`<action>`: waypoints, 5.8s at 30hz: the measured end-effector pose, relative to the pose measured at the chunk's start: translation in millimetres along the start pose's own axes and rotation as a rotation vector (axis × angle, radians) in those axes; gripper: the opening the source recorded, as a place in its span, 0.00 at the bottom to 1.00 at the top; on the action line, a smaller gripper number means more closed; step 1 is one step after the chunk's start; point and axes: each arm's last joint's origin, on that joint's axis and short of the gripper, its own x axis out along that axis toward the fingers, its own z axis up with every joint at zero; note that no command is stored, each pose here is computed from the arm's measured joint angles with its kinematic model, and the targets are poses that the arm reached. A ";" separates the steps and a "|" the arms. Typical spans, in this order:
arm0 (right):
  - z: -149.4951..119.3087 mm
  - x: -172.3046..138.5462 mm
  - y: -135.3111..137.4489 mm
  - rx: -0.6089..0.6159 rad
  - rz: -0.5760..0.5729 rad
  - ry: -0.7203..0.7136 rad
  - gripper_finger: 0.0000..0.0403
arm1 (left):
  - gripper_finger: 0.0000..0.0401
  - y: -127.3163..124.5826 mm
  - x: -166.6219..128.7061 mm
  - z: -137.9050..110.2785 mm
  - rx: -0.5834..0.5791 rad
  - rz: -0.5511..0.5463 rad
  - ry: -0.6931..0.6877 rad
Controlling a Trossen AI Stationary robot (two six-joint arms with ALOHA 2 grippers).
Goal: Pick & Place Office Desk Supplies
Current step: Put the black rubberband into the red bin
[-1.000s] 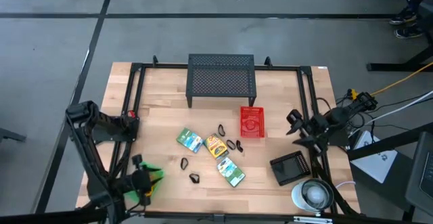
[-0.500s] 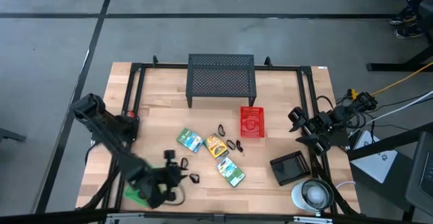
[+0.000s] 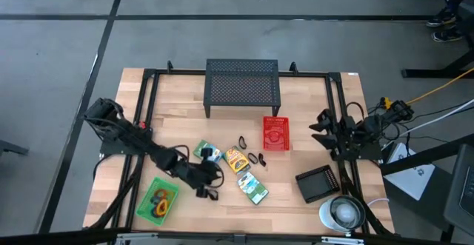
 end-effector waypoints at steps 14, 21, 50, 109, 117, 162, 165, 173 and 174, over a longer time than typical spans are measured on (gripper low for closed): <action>-23.6 26.7 0.3 0.009 -0.236 0.095 0.43 | 0.23 35.1 -2.7 4.9 0.006 0.000 -0.076; -35.4 64.9 10.2 -0.057 -0.347 0.262 0.43 | 0.23 45.8 -30.1 18.5 0.023 0.070 -0.126; -123.6 226.8 64.5 -0.231 -0.360 0.677 0.43 | 0.22 -17.3 -63.0 -46.7 -0.120 -0.071 -0.185; -174.2 180.8 40.6 0.034 -0.900 1.164 0.40 | 0.22 -21.5 -66.9 -47.8 -0.151 -0.048 -0.209; -174.2 180.9 40.2 0.040 -0.899 1.170 0.11 | 0.22 -21.6 -66.8 -47.8 -0.157 -0.048 -0.209; -95.5 174.8 0.4 -0.187 -1.072 1.144 0.18 | 0.22 -21.7 -67.0 -47.8 -0.159 -0.050 -0.209; -95.2 175.1 0.4 -0.201 -1.076 1.128 0.32 | 0.22 -21.8 -66.9 -47.9 -0.159 -0.052 -0.208; -95.1 175.3 0.3 -0.182 -1.091 1.111 0.56 | 0.22 -21.8 -67.0 -47.8 -0.160 -0.052 -0.208; -95.1 175.3 0.3 -0.177 -1.094 1.107 0.57 | 0.22 -21.8 -67.0 -47.9 -0.160 -0.052 -0.208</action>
